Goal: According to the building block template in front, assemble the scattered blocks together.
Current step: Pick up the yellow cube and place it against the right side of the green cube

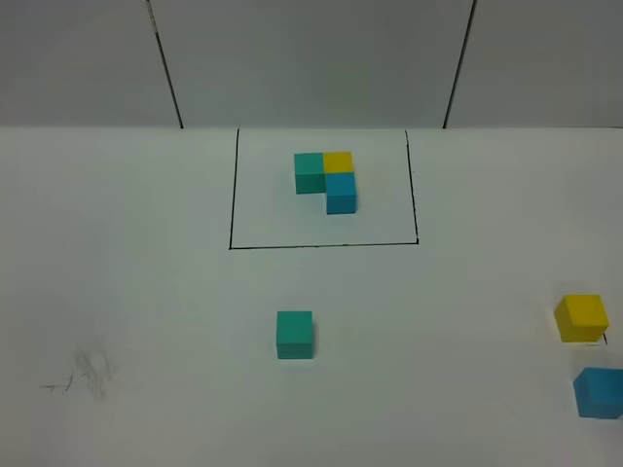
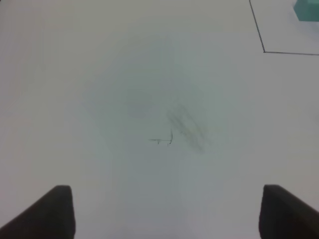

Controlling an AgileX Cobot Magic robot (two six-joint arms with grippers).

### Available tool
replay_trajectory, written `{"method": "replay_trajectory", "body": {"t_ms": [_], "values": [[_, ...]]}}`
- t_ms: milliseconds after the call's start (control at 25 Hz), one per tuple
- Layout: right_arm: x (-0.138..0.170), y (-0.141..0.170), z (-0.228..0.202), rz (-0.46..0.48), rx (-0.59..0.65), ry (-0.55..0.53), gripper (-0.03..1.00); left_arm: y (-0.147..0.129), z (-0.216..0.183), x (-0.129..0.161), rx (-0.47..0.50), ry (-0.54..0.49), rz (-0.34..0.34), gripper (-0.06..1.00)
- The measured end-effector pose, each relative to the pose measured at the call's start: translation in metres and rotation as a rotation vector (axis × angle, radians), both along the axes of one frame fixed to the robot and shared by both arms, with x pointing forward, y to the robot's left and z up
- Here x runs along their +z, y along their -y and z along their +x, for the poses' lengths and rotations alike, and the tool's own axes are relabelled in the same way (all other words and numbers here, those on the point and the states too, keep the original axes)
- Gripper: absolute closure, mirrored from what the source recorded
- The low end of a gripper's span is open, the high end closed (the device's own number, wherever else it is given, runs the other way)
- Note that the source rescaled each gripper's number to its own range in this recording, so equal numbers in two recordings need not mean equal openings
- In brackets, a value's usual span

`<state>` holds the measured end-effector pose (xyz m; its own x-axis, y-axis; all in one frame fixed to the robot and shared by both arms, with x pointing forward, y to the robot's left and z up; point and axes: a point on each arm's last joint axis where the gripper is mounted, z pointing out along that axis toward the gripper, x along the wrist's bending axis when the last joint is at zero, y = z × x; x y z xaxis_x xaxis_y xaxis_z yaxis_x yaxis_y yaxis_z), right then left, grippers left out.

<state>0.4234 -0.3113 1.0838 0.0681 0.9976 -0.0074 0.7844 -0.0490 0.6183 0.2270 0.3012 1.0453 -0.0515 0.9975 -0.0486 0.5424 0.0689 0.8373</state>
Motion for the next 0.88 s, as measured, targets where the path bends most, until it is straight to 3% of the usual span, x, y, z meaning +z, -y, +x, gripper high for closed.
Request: {"method": "replay_trajectory", "body": {"t_ms": [200,480,880], "values": [[-0.015,0.001,0.068,0.047,0.022,-0.191,0.09,0.000,0.000,0.000,0.000,0.000,0.000,0.30],[-0.058,0.002,0.110,0.073,0.026,-0.361,0.14,0.000,0.000,0.000,0.000,0.000,0.000,0.31],[-0.108,0.000,0.139,0.053,0.039,-0.411,0.15,0.000,0.000,0.000,0.000,0.000,0.001,0.31]]}}
